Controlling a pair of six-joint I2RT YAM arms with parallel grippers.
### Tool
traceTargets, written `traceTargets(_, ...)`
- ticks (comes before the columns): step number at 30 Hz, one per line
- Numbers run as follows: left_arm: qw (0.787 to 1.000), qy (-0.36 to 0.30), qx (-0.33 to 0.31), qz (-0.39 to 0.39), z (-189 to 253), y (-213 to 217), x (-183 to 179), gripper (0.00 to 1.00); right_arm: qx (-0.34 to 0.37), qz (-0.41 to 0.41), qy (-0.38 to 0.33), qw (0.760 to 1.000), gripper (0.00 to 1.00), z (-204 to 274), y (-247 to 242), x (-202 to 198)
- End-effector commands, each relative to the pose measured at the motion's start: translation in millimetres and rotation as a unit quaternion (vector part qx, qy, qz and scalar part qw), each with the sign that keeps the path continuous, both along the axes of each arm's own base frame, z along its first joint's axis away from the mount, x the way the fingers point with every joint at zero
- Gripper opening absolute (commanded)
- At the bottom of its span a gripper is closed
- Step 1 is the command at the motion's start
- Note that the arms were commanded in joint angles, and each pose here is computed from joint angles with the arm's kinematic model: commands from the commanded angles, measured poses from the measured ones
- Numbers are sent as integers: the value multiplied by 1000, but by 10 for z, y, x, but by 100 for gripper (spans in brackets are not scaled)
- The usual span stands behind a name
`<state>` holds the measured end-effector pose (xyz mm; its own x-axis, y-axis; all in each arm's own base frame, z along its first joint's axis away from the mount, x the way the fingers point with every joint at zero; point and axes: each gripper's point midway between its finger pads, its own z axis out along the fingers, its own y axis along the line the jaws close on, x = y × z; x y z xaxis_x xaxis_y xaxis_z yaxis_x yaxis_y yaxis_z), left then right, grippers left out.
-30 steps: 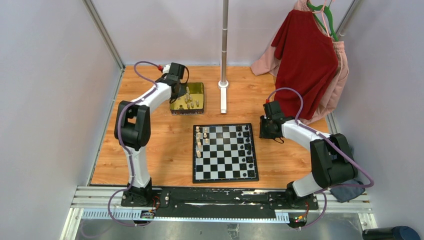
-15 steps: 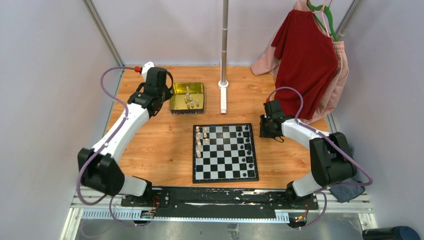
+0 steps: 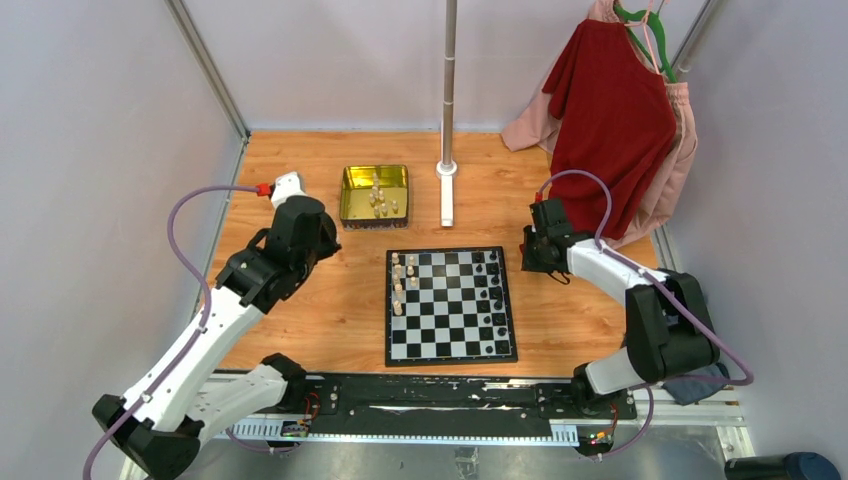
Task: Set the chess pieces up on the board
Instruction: Place the chess piece on the chessboard.
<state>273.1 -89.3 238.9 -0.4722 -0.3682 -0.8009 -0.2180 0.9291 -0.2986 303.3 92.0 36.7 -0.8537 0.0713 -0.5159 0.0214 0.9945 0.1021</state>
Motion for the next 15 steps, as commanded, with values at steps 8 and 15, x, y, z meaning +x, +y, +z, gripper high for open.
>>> traceTargets(8, 998, 39, 3, -48, -156, -176, -483, 1, -27, -13, -34, 999, 29, 191, -162, 34)
traceTargets(15, 994, 57, 27, -93, -290, -370, -621, 1, -33, -16, -40, 999, 29, 224, -189, 54)
